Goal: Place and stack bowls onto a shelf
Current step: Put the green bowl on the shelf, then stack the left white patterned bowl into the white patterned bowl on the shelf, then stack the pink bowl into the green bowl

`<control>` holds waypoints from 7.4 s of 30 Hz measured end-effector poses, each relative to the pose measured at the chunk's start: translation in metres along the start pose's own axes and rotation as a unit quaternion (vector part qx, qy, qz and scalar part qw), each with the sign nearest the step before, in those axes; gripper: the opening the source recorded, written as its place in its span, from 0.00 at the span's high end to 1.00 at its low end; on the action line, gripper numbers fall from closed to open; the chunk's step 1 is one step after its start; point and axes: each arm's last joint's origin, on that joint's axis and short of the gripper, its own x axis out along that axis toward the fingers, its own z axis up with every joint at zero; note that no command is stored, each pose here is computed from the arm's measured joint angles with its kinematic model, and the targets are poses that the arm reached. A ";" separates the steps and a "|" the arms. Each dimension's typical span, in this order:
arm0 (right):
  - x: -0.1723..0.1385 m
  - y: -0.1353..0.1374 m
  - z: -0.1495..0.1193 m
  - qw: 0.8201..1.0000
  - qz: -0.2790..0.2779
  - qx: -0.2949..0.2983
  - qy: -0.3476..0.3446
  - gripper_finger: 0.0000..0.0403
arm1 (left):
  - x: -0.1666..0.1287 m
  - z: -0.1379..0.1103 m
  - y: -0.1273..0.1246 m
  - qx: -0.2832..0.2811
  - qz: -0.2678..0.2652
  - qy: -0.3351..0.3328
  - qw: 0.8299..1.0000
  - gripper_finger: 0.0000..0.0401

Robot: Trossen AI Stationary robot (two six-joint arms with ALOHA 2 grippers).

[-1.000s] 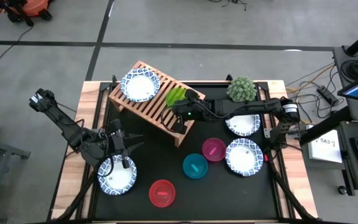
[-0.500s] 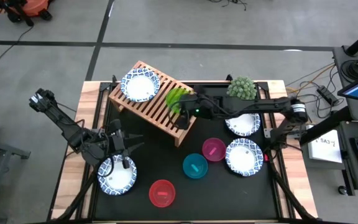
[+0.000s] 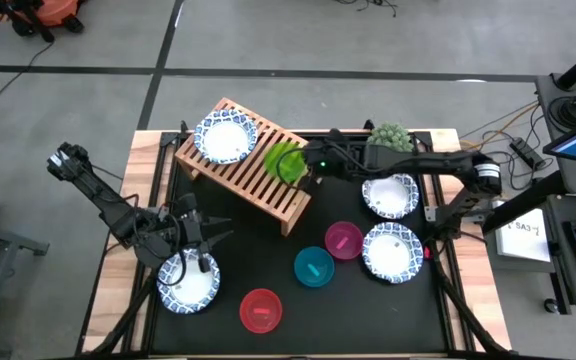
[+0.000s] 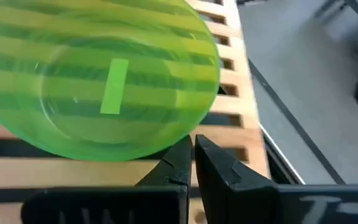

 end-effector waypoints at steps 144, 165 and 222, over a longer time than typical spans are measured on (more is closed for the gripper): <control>-0.108 0.055 -0.129 0.936 0.146 -0.173 -0.268 0.98 | 0.140 0.094 0.185 -0.008 0.179 0.479 0.859 0.98; -0.108 0.055 -0.129 0.937 0.147 -0.170 -0.267 0.98 | 0.140 0.092 0.183 -0.042 0.167 0.486 0.857 0.64; -0.070 0.069 -0.156 0.977 0.209 0.029 -0.010 0.78 | 0.054 -0.009 -0.056 -0.077 -0.094 0.280 0.952 0.56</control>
